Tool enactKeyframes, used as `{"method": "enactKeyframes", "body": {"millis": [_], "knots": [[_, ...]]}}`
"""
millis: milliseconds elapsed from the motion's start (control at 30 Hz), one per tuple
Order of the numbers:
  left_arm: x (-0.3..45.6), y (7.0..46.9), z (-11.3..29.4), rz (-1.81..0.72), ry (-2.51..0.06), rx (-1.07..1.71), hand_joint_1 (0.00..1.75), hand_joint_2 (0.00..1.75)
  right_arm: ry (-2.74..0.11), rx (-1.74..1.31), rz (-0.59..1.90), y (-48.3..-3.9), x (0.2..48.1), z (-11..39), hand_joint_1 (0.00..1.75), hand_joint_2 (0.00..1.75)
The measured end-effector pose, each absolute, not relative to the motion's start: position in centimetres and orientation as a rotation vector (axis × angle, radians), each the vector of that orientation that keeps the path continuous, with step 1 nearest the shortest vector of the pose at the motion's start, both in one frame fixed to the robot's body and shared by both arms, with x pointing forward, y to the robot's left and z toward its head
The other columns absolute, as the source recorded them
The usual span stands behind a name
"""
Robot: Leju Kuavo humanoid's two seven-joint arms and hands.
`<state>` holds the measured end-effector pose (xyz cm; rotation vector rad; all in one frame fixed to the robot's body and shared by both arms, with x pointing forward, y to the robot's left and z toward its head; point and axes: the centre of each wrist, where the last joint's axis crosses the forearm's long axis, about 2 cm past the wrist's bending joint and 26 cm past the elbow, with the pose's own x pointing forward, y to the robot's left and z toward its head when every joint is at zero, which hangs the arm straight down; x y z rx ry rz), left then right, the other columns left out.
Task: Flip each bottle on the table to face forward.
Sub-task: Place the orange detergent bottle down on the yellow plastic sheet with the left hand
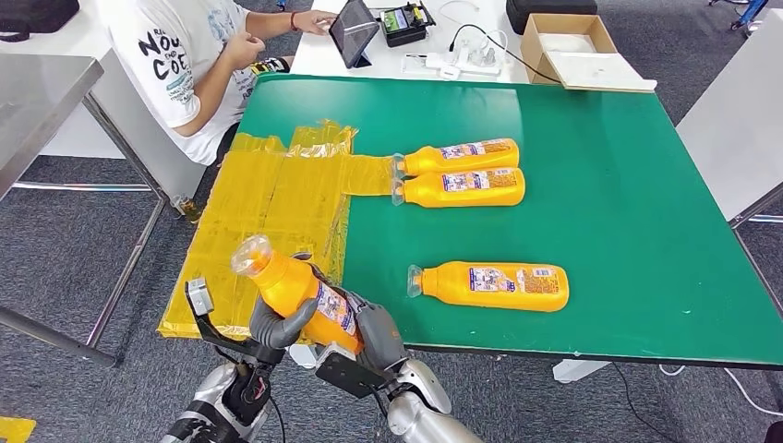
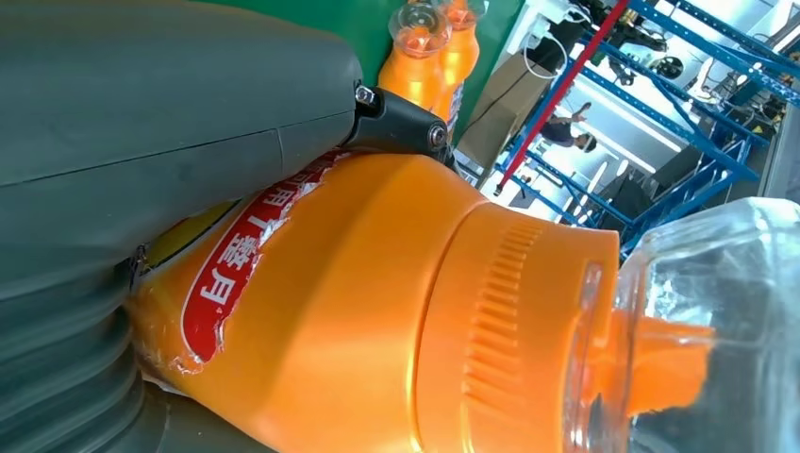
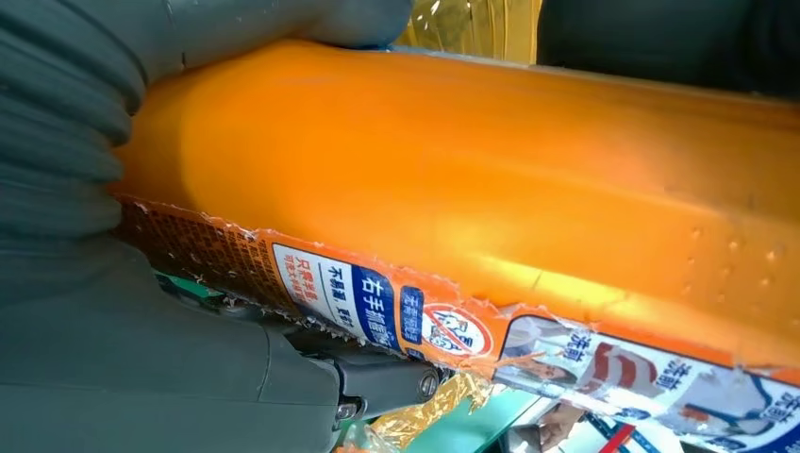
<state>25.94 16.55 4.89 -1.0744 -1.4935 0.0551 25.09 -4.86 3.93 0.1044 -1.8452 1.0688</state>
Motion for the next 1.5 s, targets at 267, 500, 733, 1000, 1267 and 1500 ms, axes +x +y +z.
{"method": "enactKeyframes", "body": {"millis": [267, 500, 733, 1000, 1267, 1500], "knots": [[26.2, 16.5, 5.1, 0.039, -1.507, -1.032, 1.75, 1.75, -1.835, 0.114, 0.934, -4.9, 25.5, 4.1, 0.0, 0.0], [26.6, 16.6, 5.5, 0.025, -1.539, -0.956, 1.75, 1.75, -1.805, 0.256, 0.769, -5.2, 26.1, 4.5, 0.0, 0.0], [26.7, 16.6, 5.6, 0.02, -1.545, -0.947, 1.75, 1.75, -1.819, 0.259, 0.725, -5.3, 26.6, 4.9, 0.0, 0.0], [28.1, 17.6, 6.2, 0.048, -1.606, -0.808, 1.75, 1.75, -1.855, 0.343, 0.65, -5.3, 26.8, 5.7, 0.0, 0.0], [32.0, 20.4, 8.7, 0.063, -1.792, -0.342, 1.75, 1.75, -2.025, 0.18, 0.582, -5.8, 26.7, 7.4, 0.0, 0.0], [35.0, 23.1, 12.8, 0.172, -1.957, -0.164, 1.75, 1.75, -2.23, -0.045, 0.329, -7.1, 26.1, 10.7, 0.0, 0.0]]}}
